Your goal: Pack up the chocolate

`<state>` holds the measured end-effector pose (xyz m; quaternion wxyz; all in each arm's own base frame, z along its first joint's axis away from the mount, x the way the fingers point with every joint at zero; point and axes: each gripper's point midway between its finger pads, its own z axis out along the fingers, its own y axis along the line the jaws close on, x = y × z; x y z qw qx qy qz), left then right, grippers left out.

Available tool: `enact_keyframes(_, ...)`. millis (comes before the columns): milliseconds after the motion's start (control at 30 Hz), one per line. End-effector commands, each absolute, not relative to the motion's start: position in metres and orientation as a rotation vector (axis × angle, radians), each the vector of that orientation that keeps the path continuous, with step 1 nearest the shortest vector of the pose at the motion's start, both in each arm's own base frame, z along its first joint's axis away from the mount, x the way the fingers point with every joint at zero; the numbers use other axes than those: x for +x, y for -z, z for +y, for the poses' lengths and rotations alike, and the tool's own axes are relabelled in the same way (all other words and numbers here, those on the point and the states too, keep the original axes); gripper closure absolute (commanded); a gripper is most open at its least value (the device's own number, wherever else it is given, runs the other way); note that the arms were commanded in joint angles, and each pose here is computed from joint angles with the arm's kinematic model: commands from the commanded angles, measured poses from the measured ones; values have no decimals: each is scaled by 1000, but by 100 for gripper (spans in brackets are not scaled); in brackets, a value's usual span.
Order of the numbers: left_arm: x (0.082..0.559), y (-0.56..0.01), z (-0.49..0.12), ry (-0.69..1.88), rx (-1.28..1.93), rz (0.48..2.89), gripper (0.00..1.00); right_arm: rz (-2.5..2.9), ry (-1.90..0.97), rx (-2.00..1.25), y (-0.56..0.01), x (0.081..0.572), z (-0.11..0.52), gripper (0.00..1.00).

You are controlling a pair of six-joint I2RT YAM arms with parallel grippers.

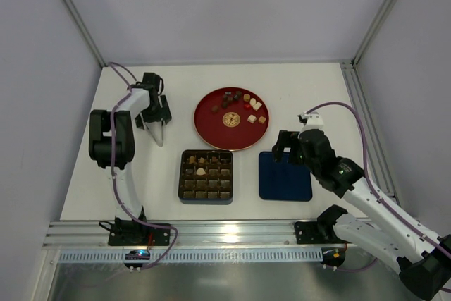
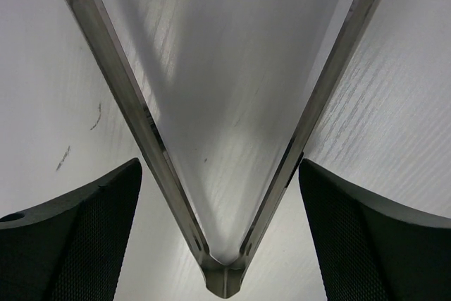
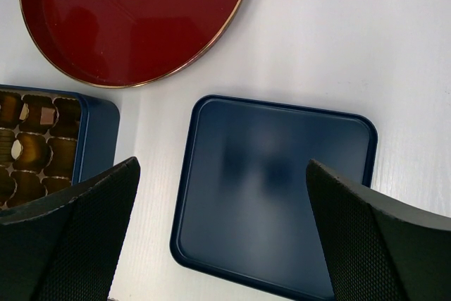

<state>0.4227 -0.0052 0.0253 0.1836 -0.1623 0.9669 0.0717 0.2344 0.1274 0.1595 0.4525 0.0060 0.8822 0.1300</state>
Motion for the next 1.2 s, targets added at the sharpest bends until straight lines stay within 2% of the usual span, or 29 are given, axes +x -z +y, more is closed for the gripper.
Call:
enact_keyframes(0,430,-45,2,-234,-457,2669,9,2153,-312,26,-165,236,125,0)
enact_keyframes(367,437,-136,4,-198,-412,2537,7,2189,-244,52,-163,236,117,0)
enact_keyframes(567,423,-180,-15,-62,-404,2500,9,2293,-156,60,-145,236,113,1)
enact_keyframes(867,357,-209,-66,169,-293,2458,12,2400,-137,103,-112,236,123,10)
enact_keyframes(1033,321,-214,-91,280,-225,2447,12,2434,-19,183,-100,242,102,10)
enact_keyframes(1167,293,-211,-112,369,-146,2459,12,2488,-60,312,-82,242,88,16)
